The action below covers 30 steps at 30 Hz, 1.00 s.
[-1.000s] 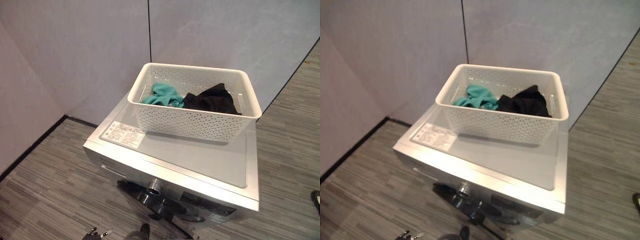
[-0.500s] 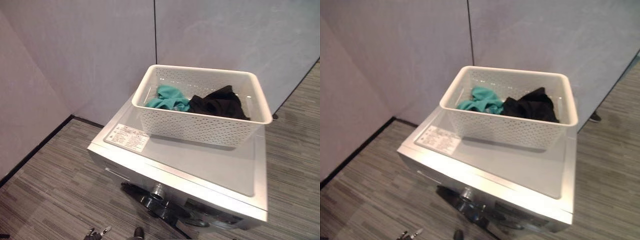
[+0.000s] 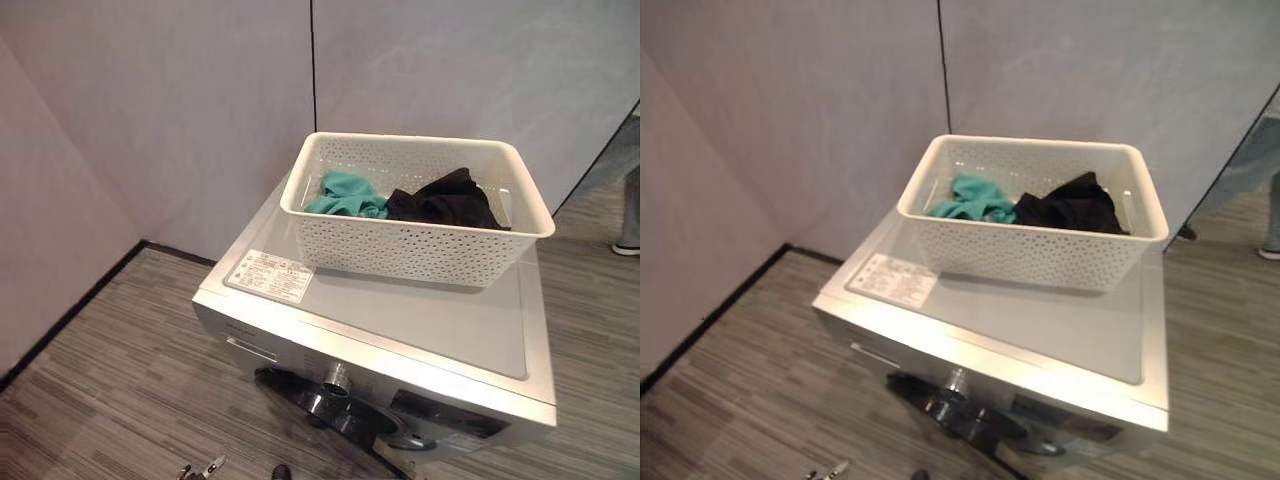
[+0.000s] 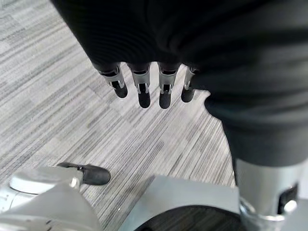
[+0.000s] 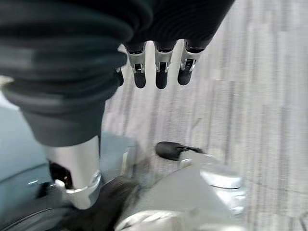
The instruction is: Grab the laundry basket,head to the washer,open it,put in the laundry and shut it.
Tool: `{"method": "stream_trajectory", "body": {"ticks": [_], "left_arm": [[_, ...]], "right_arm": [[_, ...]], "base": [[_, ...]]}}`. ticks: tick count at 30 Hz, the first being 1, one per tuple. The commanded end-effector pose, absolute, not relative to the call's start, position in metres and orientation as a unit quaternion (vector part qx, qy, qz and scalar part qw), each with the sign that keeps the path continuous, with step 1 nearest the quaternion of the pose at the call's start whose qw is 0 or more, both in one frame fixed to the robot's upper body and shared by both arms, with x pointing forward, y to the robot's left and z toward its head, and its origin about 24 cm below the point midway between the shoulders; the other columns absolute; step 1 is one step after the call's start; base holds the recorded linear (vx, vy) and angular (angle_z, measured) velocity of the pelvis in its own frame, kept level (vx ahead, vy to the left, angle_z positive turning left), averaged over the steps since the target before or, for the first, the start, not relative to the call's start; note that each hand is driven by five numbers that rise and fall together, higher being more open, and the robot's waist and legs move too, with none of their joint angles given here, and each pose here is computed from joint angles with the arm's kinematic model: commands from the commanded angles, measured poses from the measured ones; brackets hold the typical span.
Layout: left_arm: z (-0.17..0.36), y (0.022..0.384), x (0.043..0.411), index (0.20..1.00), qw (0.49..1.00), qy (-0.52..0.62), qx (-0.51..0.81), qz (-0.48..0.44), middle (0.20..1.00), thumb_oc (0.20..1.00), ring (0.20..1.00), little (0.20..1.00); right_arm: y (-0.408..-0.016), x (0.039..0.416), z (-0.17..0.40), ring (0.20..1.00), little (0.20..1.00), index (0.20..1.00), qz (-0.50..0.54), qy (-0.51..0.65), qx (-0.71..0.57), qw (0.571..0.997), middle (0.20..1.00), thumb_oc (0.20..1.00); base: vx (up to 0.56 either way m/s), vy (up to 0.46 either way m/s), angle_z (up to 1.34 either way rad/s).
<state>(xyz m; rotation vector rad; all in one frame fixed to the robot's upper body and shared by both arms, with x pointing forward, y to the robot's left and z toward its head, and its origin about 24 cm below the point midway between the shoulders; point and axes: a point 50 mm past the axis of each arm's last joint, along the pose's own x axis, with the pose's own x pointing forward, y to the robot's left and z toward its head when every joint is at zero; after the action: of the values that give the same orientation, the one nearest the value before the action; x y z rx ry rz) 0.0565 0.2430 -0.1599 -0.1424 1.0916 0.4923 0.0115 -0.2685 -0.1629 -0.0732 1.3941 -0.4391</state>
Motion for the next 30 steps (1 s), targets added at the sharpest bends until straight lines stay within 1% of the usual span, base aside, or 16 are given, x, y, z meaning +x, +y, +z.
{"method": "stream_trajectory", "body": {"ticks": [1, 8, 18, 22, 24, 25, 26, 27, 29, 30], "left_arm": [[-0.155, 0.244, 0.085, 1.000, 0.848, 0.475, -0.069, 0.224, 1.000, 1.000, 1.000, 1.000], [-0.156, 0.235, 0.085, 1.000, 0.851, 0.482, -0.068, 0.195, 1.000, 1.000, 1.000, 1.000], [-0.157, 0.234, 0.082, 1.000, 0.849, 0.487, -0.065, 0.197, 1.000, 1.000, 1.000, 1.000], [-0.158, 0.231, 0.083, 1.000, 0.849, 0.485, -0.067, 0.200, 1.000, 1.000, 1.000, 1.000], [-0.157, 0.229, 0.087, 1.000, 0.854, 0.481, -0.063, 0.189, 1.000, 1.000, 1.000, 1.000], [-0.157, 0.229, 0.087, 1.000, 0.853, 0.481, -0.063, 0.190, 1.000, 1.000, 1.000, 1.000], [-0.155, 0.227, 0.095, 1.000, 0.860, 0.472, -0.061, 0.181, 1.000, 1.000, 1.000, 1.000], [-0.153, 0.226, 0.100, 1.000, 0.865, 0.465, -0.062, 0.178, 1.000, 1.000, 1.000, 1.000], [-0.150, 0.224, 0.109, 1.000, 0.873, 0.451, -0.066, 0.173, 1.000, 1.000, 1.000, 1.000], [-0.150, 0.224, 0.109, 1.000, 0.873, 0.451, -0.066, 0.173, 1.000, 1.000, 1.000, 1.000]], "right_arm": [[-0.280, 0.023, -0.159, 1.000, 1.000, 1.000, -0.235, 0.629, -0.021, 0.741, 1.000, 1.000], [-0.287, 0.023, -0.157, 1.000, 1.000, 1.000, -0.228, 0.638, -0.041, 0.735, 1.000, 1.000], [-0.282, 0.042, -0.157, 1.000, 1.000, 1.000, -0.193, 0.619, -0.072, 0.758, 1.000, 1.000], [-0.272, 0.053, -0.159, 1.000, 1.000, 1.000, -0.157, 0.609, -0.087, 0.773, 1.000, 1.000], [-0.263, 0.066, -0.159, 1.000, 1.000, 1.000, -0.109, 0.593, -0.117, 0.789, 1.000, 1.000], [-0.263, 0.066, -0.159, 1.000, 1.000, 1.000, -0.109, 0.593, -0.117, 0.789, 1.000, 1.000], [-0.257, 0.082, -0.157, 1.000, 1.000, 1.000, -0.079, 0.570, -0.136, 0.806, 1.000, 1.000], [-0.255, 0.091, -0.155, 1.000, 1.000, 1.000, -0.065, 0.558, -0.145, 0.815, 1.000, 1.000], [-0.247, 0.107, -0.151, 1.000, 1.000, 1.000, -0.036, 0.531, -0.162, 0.831, 1.000, 1.000], [-0.247, 0.107, -0.151, 1.000, 1.000, 1.000, -0.036, 0.531, -0.162, 0.831, 1.000, 1.000]], "base": [[0.03, -0.005, -0.01], [0.01, -0.001, 0.00], [-0.01, -0.012, -0.01], [-0.06, -0.088, -0.20], [-0.08, -0.148, -0.38], [-0.12, -0.162, -0.08], [-0.15, -0.159, -0.03], [-0.20, -0.209, 0.01], [-0.16, -0.134, -0.02], [-0.15, -0.104, 0.01]]}}
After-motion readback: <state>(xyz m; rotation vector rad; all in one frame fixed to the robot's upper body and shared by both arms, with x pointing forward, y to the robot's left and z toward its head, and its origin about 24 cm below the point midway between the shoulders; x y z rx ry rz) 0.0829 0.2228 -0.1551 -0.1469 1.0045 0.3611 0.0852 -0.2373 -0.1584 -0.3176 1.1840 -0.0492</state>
